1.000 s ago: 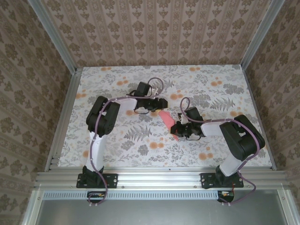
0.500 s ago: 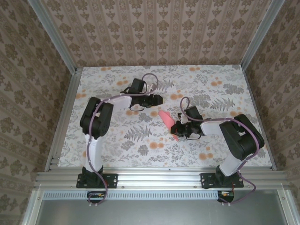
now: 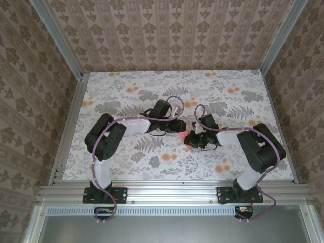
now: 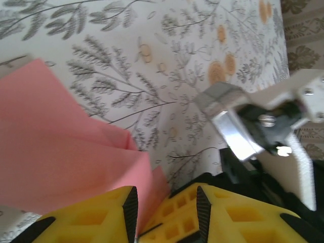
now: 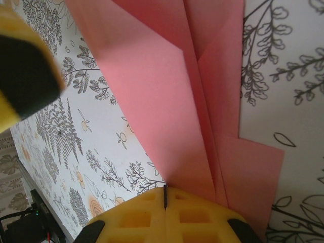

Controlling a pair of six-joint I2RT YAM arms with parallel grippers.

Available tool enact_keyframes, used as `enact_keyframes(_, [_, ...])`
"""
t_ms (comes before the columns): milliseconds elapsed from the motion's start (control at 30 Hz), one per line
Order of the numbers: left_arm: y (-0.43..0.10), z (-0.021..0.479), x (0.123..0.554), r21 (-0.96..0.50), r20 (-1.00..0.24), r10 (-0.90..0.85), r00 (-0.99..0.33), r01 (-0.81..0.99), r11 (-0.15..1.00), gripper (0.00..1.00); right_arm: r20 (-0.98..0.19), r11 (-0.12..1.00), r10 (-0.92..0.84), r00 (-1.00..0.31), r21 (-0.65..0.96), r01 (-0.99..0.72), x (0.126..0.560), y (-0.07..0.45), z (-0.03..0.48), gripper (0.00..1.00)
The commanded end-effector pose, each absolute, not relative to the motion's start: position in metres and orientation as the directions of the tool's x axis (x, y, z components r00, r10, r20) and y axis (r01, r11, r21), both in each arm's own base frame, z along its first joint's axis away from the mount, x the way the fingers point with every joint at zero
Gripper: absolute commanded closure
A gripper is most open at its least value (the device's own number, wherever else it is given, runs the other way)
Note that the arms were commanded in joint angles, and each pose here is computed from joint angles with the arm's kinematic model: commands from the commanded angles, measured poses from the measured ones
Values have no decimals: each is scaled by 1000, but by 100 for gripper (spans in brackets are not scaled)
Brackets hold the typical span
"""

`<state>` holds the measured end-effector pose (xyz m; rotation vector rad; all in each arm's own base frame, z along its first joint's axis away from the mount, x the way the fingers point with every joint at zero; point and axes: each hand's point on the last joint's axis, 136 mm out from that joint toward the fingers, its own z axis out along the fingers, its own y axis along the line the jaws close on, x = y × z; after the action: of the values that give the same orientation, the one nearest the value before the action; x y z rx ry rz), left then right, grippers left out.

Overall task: Fold a paper plane with a square sheet of paper (pick it up from the middle)
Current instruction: Fold the wing for the fifth time at the center of the table.

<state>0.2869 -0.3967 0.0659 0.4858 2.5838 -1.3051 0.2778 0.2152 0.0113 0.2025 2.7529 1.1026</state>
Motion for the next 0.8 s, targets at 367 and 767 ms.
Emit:
enact_keyframes(367, [-381, 30, 328, -722, -331, 127, -935, 338, 604, 60, 27, 793, 209, -977, 580, 186, 243, 191, -25, 100])
enact_keyframes(767, [-363, 12, 341, -715, -284, 109, -953, 286, 638, 60, 1, 737, 177, -984, 662, 133, 249, 206, 11, 99])
